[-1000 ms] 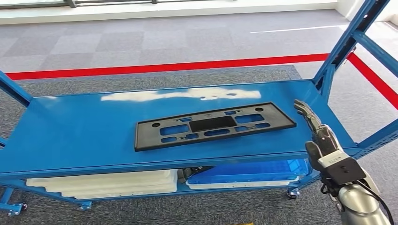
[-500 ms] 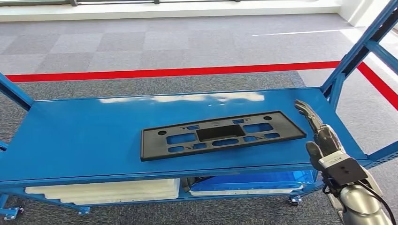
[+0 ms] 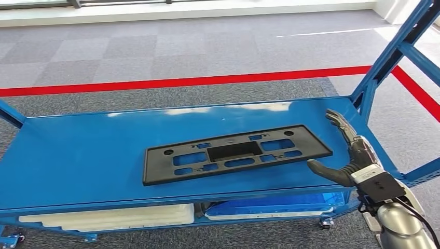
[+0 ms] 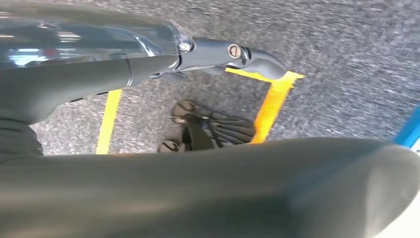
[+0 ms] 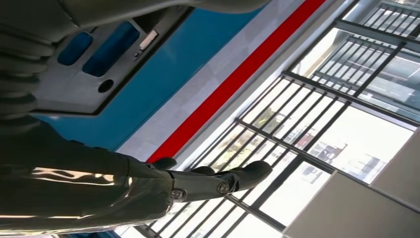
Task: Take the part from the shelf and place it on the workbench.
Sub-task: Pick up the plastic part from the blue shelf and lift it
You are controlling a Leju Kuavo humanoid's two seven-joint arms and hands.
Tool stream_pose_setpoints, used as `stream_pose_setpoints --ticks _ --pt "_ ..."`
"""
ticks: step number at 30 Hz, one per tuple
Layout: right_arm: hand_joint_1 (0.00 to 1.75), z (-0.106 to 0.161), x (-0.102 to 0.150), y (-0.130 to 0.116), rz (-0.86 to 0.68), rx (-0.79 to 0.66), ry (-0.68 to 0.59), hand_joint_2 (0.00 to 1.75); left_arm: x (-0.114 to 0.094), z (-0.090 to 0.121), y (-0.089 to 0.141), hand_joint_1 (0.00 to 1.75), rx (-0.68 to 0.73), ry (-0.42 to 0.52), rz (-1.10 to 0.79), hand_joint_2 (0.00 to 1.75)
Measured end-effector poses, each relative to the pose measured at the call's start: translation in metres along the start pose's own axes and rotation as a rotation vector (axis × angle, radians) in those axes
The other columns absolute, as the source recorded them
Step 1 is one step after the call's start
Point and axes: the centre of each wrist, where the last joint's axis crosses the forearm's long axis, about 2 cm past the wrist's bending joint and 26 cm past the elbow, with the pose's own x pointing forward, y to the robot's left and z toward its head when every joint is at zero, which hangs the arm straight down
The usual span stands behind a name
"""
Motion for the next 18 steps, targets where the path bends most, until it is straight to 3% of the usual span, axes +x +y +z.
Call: stream_pose_setpoints --ticks 17,18 --pt "0.0 0.0021 -0.0033 -0.0021 0.029 0.04 0.017 1.75 -0.0001 0.0 -0.001 0.0 -0.009 -0.013 0.003 0.0" --pt "0.0 0.0025 -0.0035 -0.0019 0.028 0.043 0.018 1.31 0.0001 -0.0001 -0.0007 0.0 -0.008 -0.014 0.003 0.0"
